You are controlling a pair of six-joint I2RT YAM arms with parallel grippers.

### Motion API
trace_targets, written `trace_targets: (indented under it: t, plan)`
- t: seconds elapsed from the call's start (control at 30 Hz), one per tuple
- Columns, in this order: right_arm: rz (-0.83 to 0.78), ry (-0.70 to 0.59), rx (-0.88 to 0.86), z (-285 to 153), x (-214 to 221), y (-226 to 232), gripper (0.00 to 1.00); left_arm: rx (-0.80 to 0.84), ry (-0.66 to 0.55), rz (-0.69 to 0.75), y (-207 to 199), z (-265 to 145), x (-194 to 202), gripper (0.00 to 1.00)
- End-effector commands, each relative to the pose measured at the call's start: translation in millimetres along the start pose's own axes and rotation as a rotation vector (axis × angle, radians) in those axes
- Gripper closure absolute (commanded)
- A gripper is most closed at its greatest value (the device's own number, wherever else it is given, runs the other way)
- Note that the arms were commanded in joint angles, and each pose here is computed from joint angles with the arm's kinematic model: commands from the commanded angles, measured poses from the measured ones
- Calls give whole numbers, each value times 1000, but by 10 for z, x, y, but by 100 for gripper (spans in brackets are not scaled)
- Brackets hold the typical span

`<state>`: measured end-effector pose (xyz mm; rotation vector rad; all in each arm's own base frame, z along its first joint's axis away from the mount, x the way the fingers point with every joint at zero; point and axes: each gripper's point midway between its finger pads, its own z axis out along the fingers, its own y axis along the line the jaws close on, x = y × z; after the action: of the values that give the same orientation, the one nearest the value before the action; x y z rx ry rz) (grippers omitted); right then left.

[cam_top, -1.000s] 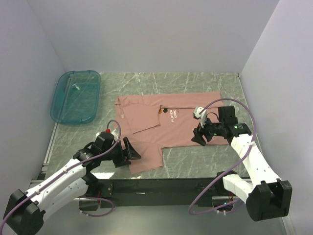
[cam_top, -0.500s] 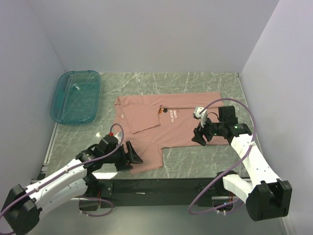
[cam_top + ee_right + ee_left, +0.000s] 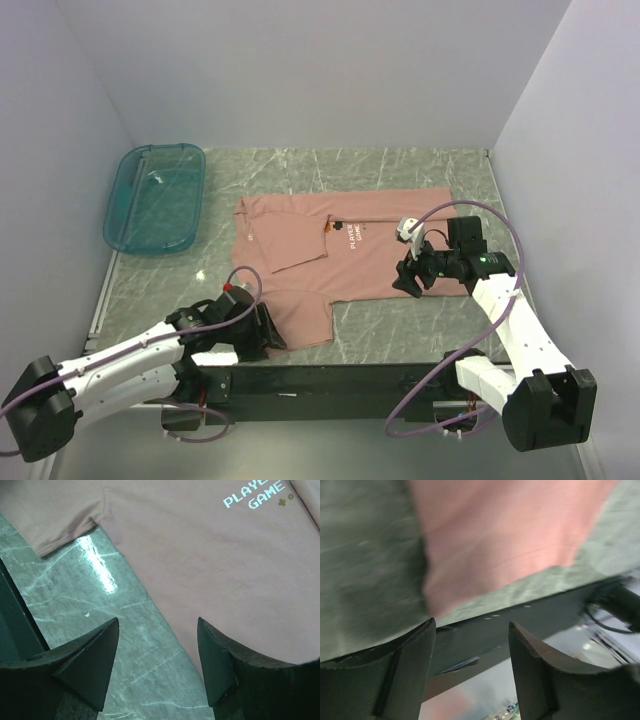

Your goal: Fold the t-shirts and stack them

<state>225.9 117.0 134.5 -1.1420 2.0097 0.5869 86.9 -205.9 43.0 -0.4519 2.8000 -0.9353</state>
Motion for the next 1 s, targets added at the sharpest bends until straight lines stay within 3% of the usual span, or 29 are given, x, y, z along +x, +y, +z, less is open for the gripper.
trace_targets:
  t: [0.0,0.4,0.83,0.97]
  plan:
    - [-36,-41,14,-87,-157,-18,30,-92,-42,-29,61,-22,-48,35]
    - [-34,-45,19,-106,-159,-26,30,-194,-73,-3,146,135,-94,43]
    - [-31,-49,19,-122,-161,-28,30,-255,-69,33,265,193,-96,76]
    - [-25,-47,18,-124,-153,-29,30,-238,-73,47,202,142,-108,80]
